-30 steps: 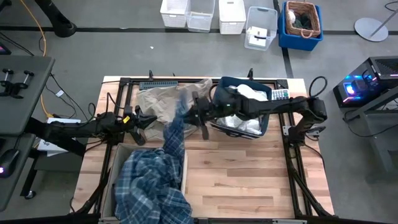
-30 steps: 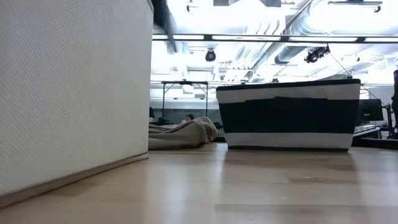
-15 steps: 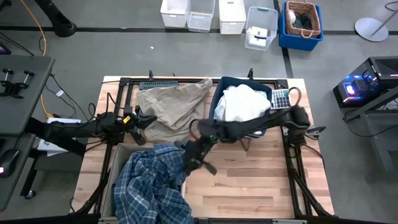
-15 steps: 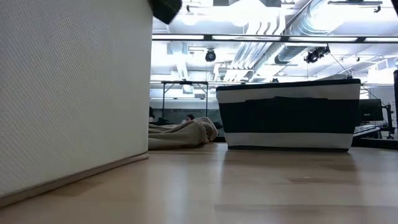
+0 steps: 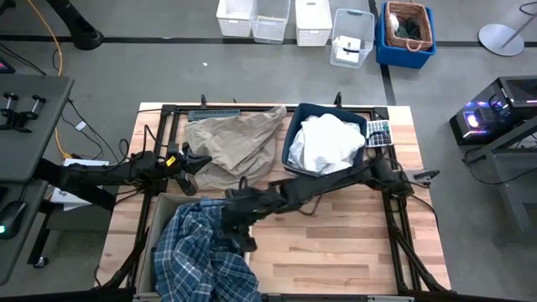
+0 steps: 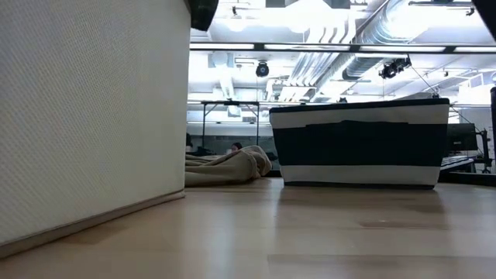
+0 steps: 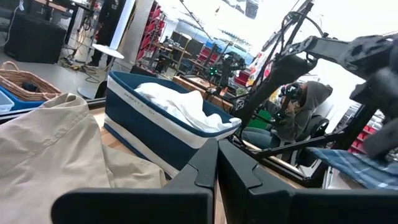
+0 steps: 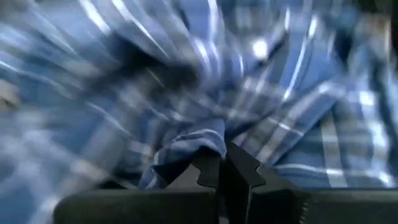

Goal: Sort clothes
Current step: Put the blue checkered polo shirt into the white laundry bin

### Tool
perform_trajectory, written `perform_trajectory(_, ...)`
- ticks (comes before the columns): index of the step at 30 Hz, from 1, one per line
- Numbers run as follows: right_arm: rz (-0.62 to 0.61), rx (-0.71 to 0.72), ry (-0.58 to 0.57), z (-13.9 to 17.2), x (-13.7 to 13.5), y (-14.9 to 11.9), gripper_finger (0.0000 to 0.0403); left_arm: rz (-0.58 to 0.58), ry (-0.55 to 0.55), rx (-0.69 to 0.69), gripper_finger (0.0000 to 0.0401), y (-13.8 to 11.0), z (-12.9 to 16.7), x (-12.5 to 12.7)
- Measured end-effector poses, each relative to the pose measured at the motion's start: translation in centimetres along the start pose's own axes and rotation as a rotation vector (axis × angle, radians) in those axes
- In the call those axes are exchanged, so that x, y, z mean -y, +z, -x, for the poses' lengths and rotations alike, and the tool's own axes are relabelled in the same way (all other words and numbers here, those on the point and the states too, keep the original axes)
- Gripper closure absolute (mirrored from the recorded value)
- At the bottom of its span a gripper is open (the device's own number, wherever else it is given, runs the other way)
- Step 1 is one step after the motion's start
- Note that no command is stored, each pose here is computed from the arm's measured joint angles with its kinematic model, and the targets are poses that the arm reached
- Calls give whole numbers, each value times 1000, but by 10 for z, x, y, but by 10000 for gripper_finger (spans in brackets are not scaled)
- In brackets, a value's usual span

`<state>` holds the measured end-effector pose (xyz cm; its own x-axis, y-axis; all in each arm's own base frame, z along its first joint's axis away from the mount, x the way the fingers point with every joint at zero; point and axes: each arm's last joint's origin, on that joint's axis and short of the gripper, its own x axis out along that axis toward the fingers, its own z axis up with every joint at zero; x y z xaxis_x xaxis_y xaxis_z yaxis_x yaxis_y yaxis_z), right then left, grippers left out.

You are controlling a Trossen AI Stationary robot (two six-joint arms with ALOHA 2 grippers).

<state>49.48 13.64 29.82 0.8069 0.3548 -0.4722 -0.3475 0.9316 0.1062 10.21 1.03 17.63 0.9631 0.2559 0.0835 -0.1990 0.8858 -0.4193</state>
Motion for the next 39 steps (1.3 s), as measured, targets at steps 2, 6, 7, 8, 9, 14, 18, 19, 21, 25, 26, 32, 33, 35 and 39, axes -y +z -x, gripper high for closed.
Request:
perform_trajectory(2,-13,-83,-17,-8,2,-3,403,0,0,0,401,0,0,0)
perform_trajectory(6,-54,-260,-59,-13,4,-9,403,0,0,0,401,0,0,0)
perform_trajectory(7,-67,-317,-81,-16,5,-16,403,0,-1,1,401,0,0,0)
perform_trajectory(8,-72,-349,-107,-16,6,-22,403,0,0,0,401,0,0,0)
perform_trajectory(9,-91,-394,-127,-12,5,-26,403,0,0,1,401,0,0,0)
perform_trajectory(14,-177,-713,-276,10,8,-51,403,0,0,1,401,0,0,0)
perform_trajectory(18,-199,-896,-413,32,10,-57,403,0,0,1,401,0,0,0)
perform_trajectory(19,-208,-918,-429,38,10,-56,403,0,-1,1,401,0,0,0)
perform_trajectory(21,-239,-952,-446,53,7,-53,403,0,-1,1,401,0,0,0)
perform_trajectory(25,-273,-935,-444,72,1,-42,403,0,-1,1,401,0,0,0)
perform_trajectory(26,-286,-903,-440,74,-1,-39,403,0,-1,1,401,0,0,0)
perform_trajectory(32,-343,-562,-270,73,-8,-3,403,0,0,1,401,0,0,0)
perform_trajectory(33,-343,-514,-244,68,-9,0,403,0,-1,1,401,0,0,0)
perform_trajectory(35,-341,-448,-176,54,-9,2,403,0,-1,2,401,0,0,0)
perform_trajectory(39,-331,-391,-57,16,-8,-8,403,0,-1,2,401,0,0,0)
